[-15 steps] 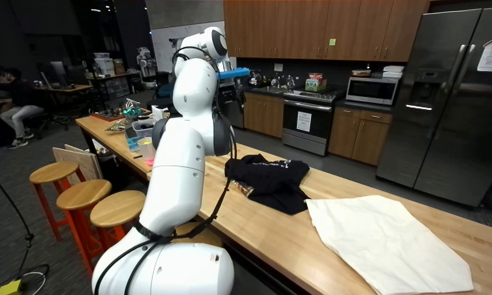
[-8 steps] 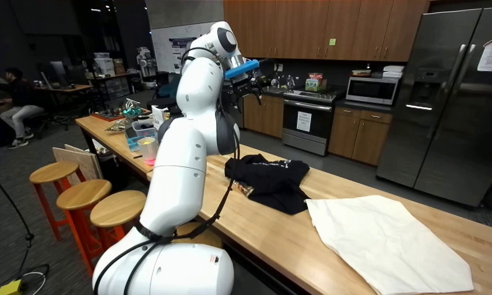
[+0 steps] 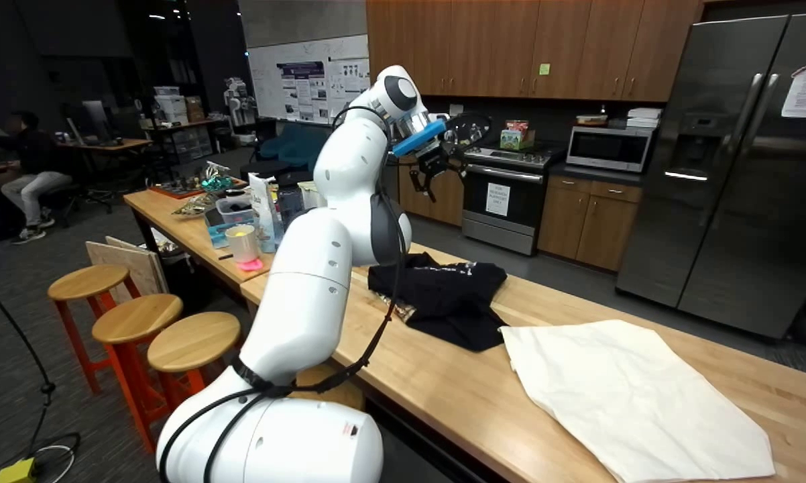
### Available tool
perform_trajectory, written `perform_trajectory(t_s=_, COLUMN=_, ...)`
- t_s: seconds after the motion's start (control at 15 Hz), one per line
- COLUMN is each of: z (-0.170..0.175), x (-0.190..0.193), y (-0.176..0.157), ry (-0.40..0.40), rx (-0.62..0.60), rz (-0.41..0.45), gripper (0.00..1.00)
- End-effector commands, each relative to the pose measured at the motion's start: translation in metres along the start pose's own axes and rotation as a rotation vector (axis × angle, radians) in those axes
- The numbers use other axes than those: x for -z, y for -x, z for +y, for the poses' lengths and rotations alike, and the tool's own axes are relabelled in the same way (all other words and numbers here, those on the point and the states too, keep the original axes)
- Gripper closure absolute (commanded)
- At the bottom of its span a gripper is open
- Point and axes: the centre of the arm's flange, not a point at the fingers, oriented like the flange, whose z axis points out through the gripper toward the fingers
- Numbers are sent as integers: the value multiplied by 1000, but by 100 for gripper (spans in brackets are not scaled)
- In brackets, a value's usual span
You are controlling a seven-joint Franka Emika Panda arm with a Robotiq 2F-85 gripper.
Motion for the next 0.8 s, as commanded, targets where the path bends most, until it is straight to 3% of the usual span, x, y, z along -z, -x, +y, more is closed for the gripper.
perform_trajectory(t_s=0.0, z=2, x=-63, y=50, ry=36, rx=-131, rz=-34, gripper=0)
perform_trajectory(t_s=0.73, z=54, x=-118, y=59, ry=18, rx=-489, rz=-187, gripper=0)
